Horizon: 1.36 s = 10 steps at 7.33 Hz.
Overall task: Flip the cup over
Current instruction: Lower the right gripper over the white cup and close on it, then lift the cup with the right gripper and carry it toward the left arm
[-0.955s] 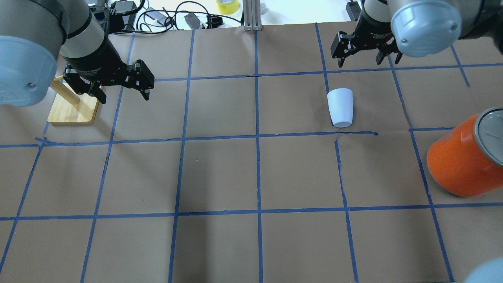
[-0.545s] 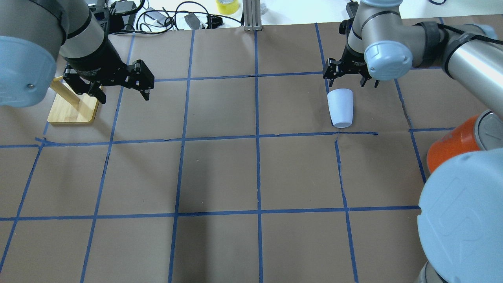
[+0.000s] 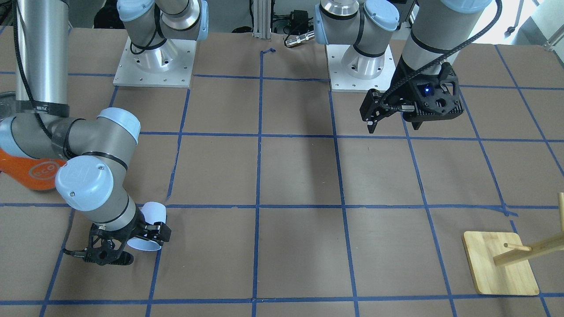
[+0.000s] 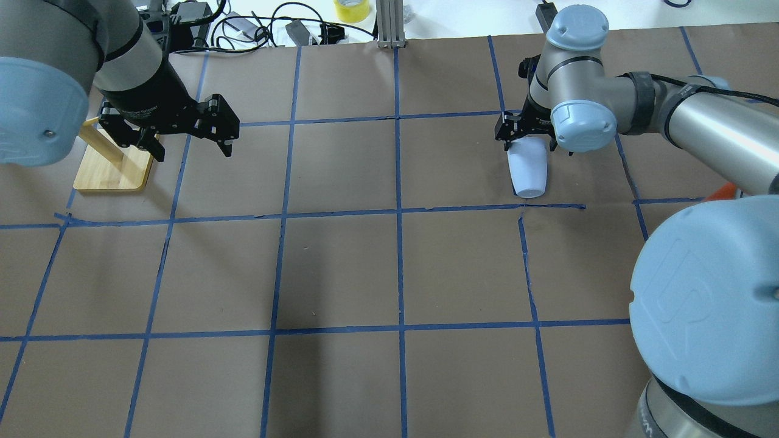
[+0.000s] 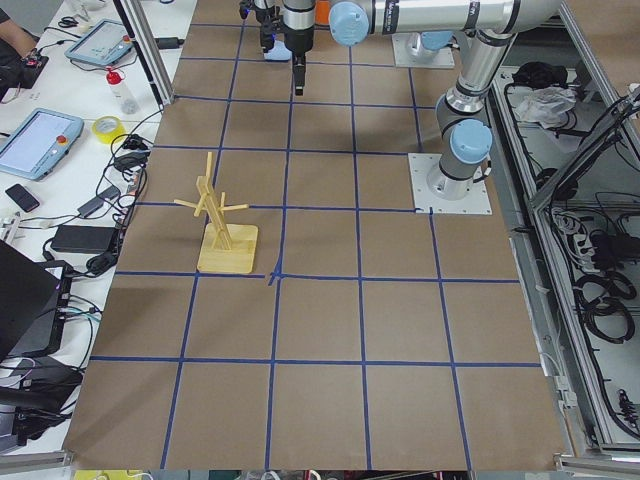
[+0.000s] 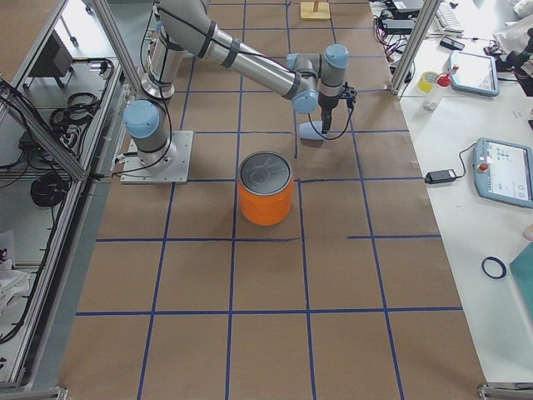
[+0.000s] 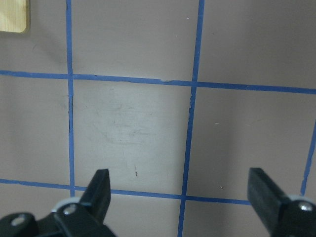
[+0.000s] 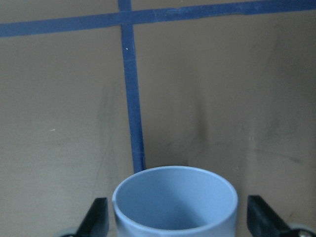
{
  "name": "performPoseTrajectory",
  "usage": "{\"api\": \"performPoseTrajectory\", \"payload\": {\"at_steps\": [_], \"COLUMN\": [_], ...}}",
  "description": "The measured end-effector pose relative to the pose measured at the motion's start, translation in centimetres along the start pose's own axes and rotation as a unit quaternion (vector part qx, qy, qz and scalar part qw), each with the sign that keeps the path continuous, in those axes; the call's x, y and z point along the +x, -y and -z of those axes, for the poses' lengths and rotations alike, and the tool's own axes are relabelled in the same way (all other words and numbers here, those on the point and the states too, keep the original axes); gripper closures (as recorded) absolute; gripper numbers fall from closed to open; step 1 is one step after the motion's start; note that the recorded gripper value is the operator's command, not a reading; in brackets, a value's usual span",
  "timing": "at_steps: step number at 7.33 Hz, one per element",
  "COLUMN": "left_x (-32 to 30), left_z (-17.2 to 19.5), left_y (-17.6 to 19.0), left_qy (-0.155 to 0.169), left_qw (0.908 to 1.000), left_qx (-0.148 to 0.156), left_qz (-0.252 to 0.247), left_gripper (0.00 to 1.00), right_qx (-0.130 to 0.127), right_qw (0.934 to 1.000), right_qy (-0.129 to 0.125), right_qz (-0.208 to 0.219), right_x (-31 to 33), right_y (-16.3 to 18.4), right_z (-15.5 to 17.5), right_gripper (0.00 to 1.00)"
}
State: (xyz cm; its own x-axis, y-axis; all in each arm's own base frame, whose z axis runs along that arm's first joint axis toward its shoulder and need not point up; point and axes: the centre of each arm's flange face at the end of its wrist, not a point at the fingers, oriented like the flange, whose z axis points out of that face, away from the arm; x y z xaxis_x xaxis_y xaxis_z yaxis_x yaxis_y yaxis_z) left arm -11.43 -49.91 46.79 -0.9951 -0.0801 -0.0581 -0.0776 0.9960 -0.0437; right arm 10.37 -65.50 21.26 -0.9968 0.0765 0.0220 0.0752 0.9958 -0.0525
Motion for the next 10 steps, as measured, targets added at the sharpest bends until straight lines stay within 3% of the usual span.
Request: {"api": "performPoseTrajectory", "payload": {"at_steps": [3,4,6,7,9,10], "left_x": [0.0,0.0,0.0,0.0,0.0,0.0], "left_z": [0.0,0.0,0.0,0.0,-0.1,-0.2], "left_y": [-0.1,-0.1,-0.1,-0.2,-0.2,-0.3], "left_qy": [0.001,0.001,0.0,0.001,0.001,0.001], "left_qw": [1.0,1.0,1.0,1.0,1.0,1.0], "left_qx": [0.0,0.0,0.0,-0.001,-0.002,-0.003], "left_qz": [-0.001,-0.001,-0.001,-0.001,-0.001,-0.001], "left_gripper": [0.0,0.0,0.0,0.0,0.0,0.0], "right_qx": [-0.01,-0.013,-0.013,-0.011,0.003,0.023], "right_qw": [0.9999,0.9999,0.9999,0.9998,0.9992,0.9979], "right_qy": [-0.002,-0.002,-0.001,0.001,0.01,0.026], "right_qz": [0.003,0.004,0.007,0.018,0.038,0.055], "right_x": [0.0,0.0,0.0,0.0,-0.8,-2.8], "right_y": [-0.3,-0.5,-0.7,-0.7,-0.6,-0.7], "right_z": [-1.1,-1.4,-1.7,-1.6,0.0,2.4], "right_gripper": [0.0,0.13,0.6,0.72,0.77,0.78]}}
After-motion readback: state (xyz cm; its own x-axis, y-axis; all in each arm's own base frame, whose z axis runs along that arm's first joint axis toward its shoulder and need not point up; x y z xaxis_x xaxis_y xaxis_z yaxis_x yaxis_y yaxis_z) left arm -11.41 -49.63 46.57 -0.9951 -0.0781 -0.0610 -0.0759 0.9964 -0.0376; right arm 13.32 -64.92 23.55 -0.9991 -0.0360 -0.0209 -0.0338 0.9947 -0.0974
